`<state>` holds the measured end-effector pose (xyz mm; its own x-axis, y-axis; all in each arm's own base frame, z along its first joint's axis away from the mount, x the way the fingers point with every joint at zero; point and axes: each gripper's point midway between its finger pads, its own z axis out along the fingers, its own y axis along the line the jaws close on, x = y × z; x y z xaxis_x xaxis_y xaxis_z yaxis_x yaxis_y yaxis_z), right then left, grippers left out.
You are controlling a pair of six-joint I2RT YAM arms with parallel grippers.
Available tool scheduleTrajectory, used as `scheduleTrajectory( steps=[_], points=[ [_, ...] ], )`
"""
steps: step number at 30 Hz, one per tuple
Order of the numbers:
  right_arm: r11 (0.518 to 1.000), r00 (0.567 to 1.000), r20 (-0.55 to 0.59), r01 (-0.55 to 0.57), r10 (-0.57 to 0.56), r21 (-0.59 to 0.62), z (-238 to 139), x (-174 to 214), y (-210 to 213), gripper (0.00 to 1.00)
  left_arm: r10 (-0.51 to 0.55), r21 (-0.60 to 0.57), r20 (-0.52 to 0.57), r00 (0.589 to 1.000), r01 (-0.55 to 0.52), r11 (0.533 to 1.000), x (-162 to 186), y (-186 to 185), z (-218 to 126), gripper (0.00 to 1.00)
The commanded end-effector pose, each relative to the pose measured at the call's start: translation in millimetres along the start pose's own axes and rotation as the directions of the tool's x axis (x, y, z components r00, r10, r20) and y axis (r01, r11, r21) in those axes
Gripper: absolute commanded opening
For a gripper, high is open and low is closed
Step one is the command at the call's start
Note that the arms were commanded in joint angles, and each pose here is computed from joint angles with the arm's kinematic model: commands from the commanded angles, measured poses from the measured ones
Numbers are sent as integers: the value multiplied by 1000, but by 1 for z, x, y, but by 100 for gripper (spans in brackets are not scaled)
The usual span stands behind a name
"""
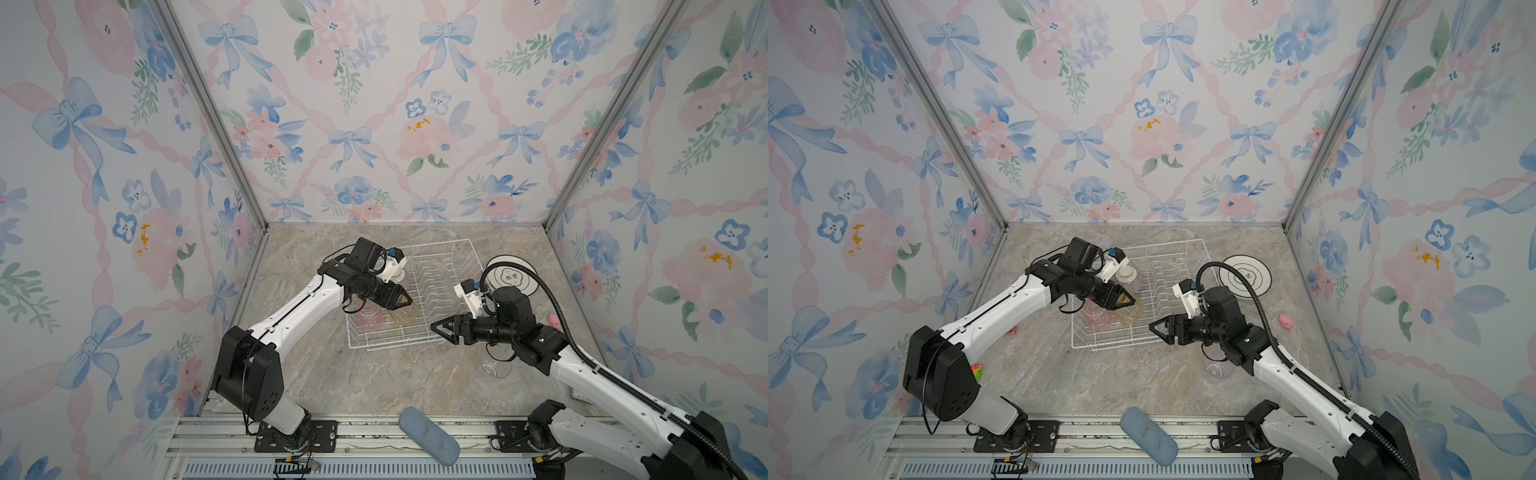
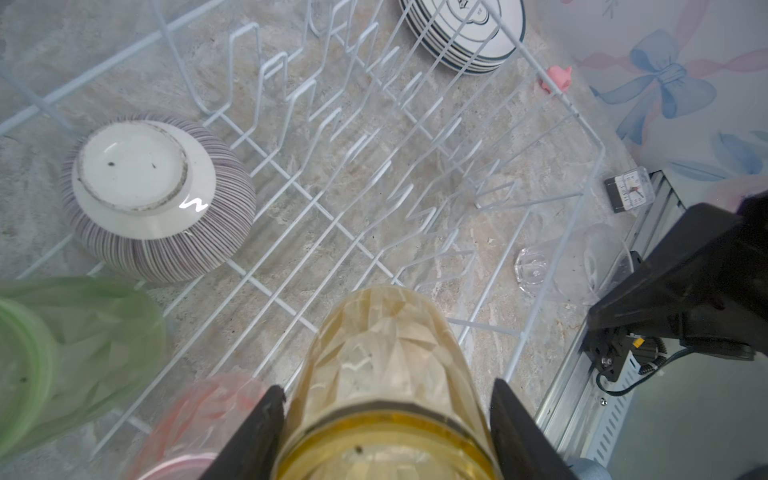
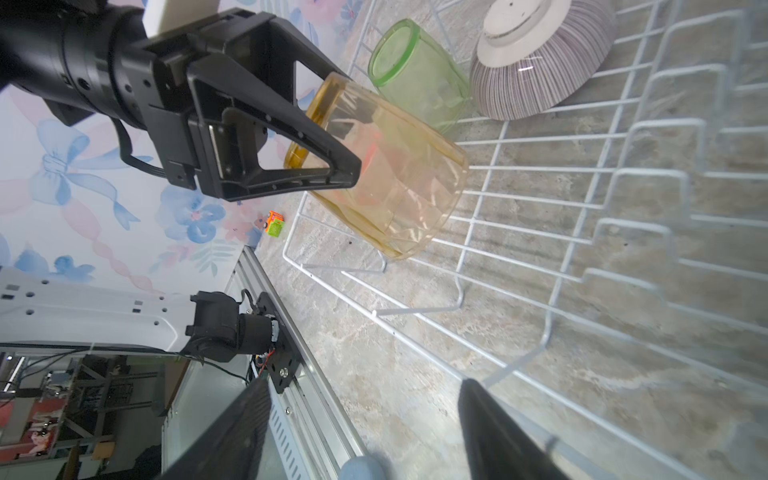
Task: Unload the mixed dishes from the dish rack
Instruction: 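Lift the yellow glass with the left gripper while the right gripper reaches toward it, then close the right gripper on the yellow glass held out by the left gripper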
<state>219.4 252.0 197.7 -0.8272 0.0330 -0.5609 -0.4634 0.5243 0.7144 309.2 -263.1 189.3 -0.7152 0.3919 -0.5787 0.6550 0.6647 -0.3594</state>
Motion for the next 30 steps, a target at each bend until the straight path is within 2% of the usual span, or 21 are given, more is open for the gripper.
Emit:
scheduleTrajectory(
  steps=[1, 12, 23, 30],
  points=[
    [992, 997, 64, -33, 41, -123, 3, -18, 12, 72, 40, 98, 99, 994, -50, 994, -23, -21, -17, 37],
    [978, 991, 117, -48, 73, -203, 11, -30, 13, 68, 8, 268, 240, 971, -74, 961, -43, -39, -35, 39],
    [970, 981, 187, 5, 42, -245, 5, -46, 23, 63, -57, 449, 345, 937, -111, 887, -49, -60, -46, 39],
    [961, 976, 214, 24, 37, -276, 8, -57, 26, 59, -89, 508, 361, 928, -116, 853, -48, -65, -47, 39]
  ],
)
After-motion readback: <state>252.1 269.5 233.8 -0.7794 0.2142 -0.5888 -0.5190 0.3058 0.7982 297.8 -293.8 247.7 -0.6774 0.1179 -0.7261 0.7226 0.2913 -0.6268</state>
